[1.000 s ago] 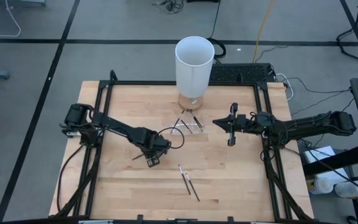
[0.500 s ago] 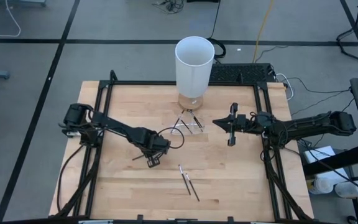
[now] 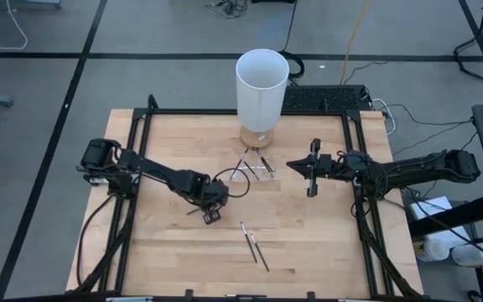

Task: Put items in baskets/containers
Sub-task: Put the eyeshadow brush into the transparent organizer

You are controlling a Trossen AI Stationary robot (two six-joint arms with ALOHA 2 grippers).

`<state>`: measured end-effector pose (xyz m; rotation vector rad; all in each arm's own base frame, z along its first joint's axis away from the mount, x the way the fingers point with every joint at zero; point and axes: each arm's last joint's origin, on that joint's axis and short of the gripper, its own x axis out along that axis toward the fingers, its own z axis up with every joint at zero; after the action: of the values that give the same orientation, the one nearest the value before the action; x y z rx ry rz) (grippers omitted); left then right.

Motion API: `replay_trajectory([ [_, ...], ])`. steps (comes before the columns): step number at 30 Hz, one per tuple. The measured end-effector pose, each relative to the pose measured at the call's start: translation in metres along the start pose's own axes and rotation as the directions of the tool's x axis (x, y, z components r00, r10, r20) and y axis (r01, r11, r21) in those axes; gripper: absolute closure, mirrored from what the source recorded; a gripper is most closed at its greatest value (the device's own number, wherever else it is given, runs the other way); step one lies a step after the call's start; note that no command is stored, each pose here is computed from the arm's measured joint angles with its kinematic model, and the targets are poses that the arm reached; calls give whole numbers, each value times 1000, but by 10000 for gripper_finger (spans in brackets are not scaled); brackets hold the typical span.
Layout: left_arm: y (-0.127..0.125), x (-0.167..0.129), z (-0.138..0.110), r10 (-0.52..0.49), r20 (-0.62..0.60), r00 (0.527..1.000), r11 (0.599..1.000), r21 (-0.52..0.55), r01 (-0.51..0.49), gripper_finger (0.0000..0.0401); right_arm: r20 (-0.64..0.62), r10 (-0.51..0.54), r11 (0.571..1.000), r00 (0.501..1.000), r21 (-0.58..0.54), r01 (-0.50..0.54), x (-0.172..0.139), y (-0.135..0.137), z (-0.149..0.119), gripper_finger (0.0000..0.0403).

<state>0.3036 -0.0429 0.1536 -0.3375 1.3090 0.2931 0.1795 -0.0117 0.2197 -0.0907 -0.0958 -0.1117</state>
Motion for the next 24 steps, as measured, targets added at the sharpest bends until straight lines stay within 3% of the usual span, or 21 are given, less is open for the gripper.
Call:
replay_trajectory([
  [11,-1,-1,2,-12,16,1000,1000,20,11,397,0,0,1000,1000,0,0,0,0,0,403],
  [16,0,-1,1,-3,3,1000,994,107,2,354,0,0,1000,1000,0,0,0,0,0,403],
  [24,4,-4,-9,42,-142,989,992,122,-25,280,0,0,1000,1000,0,0,0,0,0,403],
])
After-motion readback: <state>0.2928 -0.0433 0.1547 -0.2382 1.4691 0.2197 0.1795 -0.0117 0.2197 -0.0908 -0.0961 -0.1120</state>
